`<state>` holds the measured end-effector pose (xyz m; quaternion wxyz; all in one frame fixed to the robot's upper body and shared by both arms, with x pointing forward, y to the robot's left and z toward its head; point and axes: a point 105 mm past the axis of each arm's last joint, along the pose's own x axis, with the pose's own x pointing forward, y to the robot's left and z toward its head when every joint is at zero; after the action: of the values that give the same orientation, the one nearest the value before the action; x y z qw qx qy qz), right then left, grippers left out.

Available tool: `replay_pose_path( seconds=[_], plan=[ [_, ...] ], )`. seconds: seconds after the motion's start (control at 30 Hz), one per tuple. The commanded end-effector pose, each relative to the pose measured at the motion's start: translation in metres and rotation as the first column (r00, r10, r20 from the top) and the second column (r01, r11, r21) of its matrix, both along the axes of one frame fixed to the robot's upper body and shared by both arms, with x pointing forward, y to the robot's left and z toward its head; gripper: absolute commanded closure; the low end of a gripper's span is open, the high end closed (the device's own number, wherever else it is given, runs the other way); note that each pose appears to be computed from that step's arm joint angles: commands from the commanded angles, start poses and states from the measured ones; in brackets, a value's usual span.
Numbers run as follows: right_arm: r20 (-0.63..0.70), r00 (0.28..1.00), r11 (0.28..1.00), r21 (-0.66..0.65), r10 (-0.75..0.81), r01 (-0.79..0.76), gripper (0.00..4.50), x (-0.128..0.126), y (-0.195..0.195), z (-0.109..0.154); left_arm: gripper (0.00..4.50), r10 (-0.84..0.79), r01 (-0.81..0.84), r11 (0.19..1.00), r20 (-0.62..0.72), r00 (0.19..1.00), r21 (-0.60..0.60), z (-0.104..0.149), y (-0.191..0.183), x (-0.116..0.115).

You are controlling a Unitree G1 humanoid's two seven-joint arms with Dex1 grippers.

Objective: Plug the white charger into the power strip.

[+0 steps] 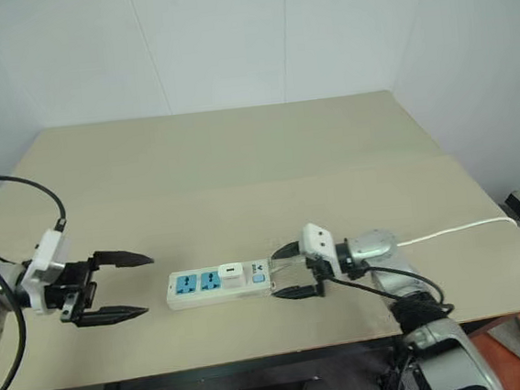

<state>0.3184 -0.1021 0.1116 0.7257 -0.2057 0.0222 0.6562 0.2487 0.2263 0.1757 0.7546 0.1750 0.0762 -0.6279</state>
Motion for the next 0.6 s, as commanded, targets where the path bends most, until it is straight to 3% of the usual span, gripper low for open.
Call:
replay_pose_path(
  seconds=[0.03, 0.3, 0.6],
  plan=[
    [0.070, 0.997, 0.999, 0.027, -0.028, 0.026, 0.02, -0.003, -0.020, 0.029, 0.00, 0.026, -0.025, 1.000, 0.054, 0.998, -0.006, 0.016, 0.005, -0.013],
    [0.137, 0.980, 0.989, 0.004, -0.148, 0.149, 0.02, 0.001, -0.066, 0.059, 0.00, 0.186, -0.183, 0.982, 0.076, 0.980, -0.046, 0.020, 0.018, -0.037],
    [0.154, 0.973, 0.985, 0.000, -0.172, 0.174, 0.02, -0.001, -0.076, 0.066, 0.00, 0.240, -0.235, 0.970, 0.085, 0.967, -0.068, 0.021, 0.017, -0.045]
  ],
)
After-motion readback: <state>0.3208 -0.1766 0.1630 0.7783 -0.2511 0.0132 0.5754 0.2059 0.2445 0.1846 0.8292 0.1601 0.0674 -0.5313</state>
